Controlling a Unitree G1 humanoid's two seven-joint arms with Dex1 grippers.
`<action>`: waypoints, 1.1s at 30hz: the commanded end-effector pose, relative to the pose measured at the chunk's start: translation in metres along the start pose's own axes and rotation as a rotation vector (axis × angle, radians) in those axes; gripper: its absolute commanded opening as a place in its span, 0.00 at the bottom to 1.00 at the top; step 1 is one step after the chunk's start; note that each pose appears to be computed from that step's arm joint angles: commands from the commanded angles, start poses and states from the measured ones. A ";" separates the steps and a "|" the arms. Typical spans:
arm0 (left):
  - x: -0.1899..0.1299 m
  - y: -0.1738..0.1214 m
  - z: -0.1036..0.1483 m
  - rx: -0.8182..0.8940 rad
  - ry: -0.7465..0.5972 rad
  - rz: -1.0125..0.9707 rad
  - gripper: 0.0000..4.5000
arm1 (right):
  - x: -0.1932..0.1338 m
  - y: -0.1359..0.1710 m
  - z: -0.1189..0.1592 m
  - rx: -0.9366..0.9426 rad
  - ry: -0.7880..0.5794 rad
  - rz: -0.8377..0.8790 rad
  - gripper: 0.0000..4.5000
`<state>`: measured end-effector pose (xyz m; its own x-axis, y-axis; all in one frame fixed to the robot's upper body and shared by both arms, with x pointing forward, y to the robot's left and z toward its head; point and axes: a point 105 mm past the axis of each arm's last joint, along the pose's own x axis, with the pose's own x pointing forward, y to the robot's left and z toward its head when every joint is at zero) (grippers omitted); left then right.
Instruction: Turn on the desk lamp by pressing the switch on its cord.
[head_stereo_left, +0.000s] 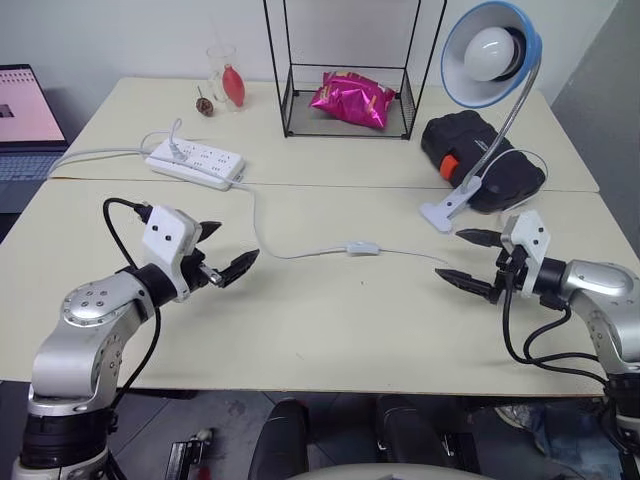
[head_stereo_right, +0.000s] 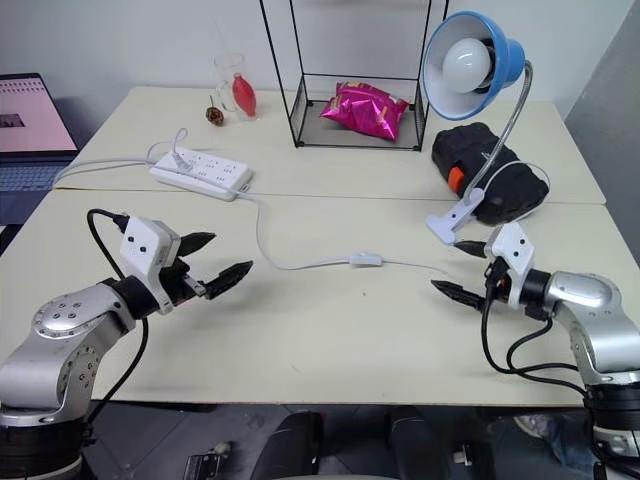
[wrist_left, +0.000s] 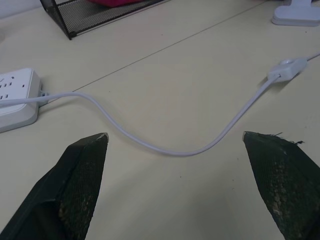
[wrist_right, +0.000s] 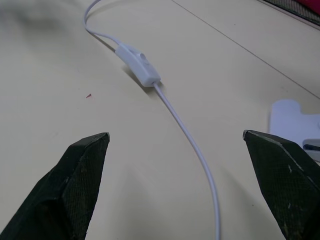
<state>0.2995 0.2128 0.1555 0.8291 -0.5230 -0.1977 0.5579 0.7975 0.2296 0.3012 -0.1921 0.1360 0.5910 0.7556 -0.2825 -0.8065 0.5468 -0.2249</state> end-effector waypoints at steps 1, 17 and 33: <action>-0.005 0.001 0.014 0.046 -0.043 -0.005 0.99 | -0.002 0.000 0.012 -0.054 -0.029 0.005 1.00; -0.009 -0.006 0.023 0.098 -0.104 -0.064 0.99 | 0.014 0.013 0.024 -0.067 -0.071 0.075 1.00; 0.057 -0.032 0.032 -0.067 -0.141 -0.354 0.99 | 0.026 0.035 0.046 0.016 -0.041 0.133 1.00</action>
<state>0.3285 0.1628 0.1626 0.6530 -0.7453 -0.1344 0.7568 0.6351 0.1548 0.2888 -0.1399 0.1515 0.4476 0.8448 -0.2933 -0.8942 0.4193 -0.1568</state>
